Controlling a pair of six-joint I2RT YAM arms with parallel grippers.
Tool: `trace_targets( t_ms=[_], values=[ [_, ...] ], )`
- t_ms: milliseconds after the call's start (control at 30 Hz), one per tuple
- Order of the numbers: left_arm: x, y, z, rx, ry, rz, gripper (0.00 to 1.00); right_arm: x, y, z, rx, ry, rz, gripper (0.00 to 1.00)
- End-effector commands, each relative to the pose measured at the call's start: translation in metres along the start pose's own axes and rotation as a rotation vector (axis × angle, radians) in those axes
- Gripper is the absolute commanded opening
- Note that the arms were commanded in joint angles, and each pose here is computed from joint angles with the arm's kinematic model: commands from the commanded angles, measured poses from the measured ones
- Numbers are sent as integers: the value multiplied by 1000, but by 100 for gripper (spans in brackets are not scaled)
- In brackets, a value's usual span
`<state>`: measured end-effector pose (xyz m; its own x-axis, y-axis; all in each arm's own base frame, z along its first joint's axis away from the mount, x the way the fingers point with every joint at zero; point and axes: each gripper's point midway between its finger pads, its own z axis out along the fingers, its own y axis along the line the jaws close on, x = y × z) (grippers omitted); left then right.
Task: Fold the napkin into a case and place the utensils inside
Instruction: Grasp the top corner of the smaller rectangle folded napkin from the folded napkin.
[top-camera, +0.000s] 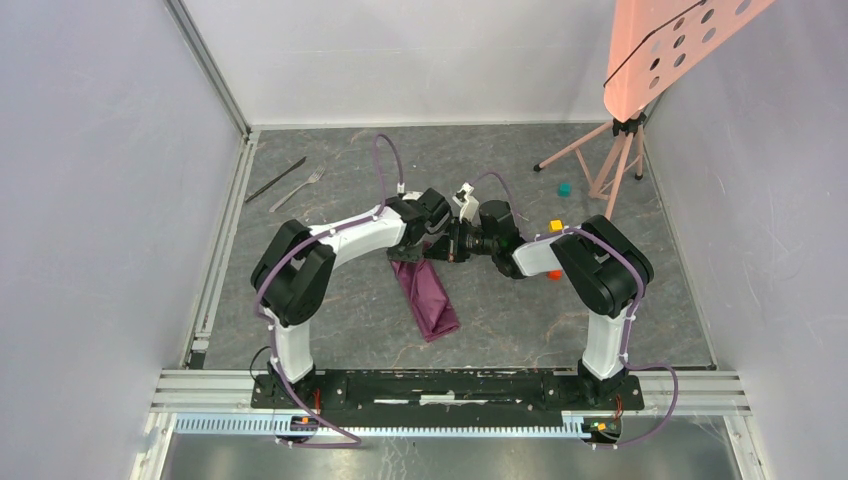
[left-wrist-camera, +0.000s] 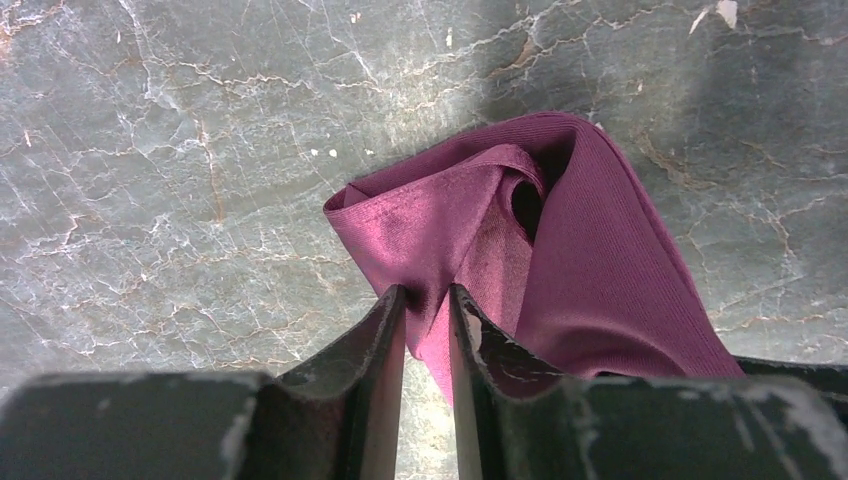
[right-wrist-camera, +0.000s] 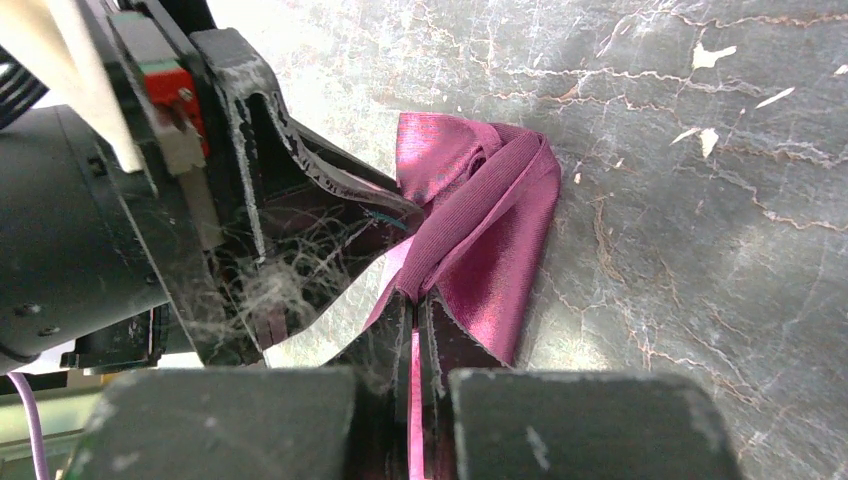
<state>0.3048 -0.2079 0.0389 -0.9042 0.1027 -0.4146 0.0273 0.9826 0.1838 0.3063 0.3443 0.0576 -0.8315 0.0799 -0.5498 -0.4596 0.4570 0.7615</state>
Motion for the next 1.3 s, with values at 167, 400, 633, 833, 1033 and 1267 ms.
trace_targets(
  t_ms=[167,400,633,833,1033,1267],
  values=[
    [-16,3,-3,-50,-67,29,11,-11,19,5,-50,-14,-49,0],
    [-21,-2,-15,48,-137,-13,2,0,25,21,-40,47,-86,0],
    [-23,-2,-23,125,-200,-60,2,16,16,39,-10,102,-74,0],
    [-21,-1,-24,189,-222,-92,2,24,9,55,-5,131,-70,0],
    [-17,3,-19,197,-211,-110,2,28,-2,71,-13,157,-107,0],
    [-11,9,-17,201,-208,-127,2,14,23,43,-98,115,-158,21]
  ],
)
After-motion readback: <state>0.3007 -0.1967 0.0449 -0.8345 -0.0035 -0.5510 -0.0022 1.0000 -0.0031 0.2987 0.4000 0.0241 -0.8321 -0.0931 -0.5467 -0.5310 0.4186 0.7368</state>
